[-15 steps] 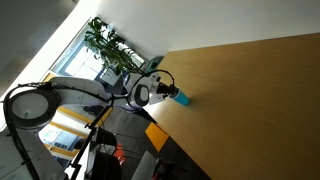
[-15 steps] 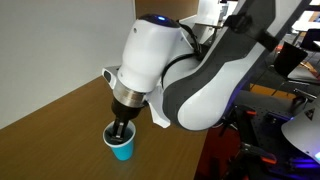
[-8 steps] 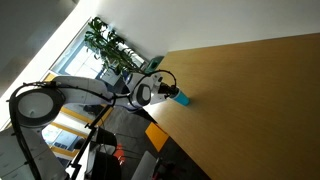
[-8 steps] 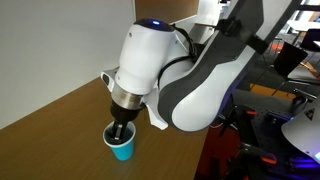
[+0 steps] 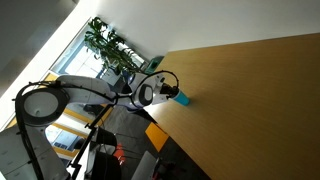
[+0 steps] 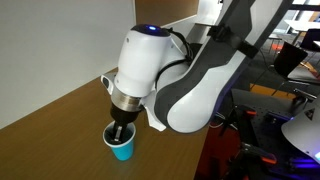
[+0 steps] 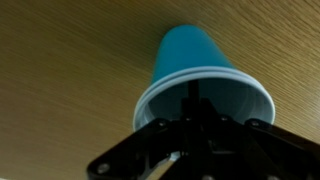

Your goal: Take the pen out of the cup and put it on the table

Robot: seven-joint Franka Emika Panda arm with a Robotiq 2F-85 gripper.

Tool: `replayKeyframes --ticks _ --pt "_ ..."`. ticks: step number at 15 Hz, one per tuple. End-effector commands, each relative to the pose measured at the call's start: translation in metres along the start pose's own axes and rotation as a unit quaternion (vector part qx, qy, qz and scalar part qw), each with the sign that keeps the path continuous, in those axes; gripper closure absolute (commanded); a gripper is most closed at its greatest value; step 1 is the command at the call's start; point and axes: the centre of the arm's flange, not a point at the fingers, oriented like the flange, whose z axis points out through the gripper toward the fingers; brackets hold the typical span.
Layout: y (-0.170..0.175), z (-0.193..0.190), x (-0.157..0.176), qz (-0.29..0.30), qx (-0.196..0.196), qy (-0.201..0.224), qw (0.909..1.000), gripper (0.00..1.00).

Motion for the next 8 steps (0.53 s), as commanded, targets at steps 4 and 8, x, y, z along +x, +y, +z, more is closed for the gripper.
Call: replayKeyframes --ticks 4,8 --pt "-0.001 0.001 0.008 0.005 0.006 -0.001 1.0000 0.97" --pt "-0.011 -0.011 -0.001 -0.008 0.003 0.016 0.9998 0.97"
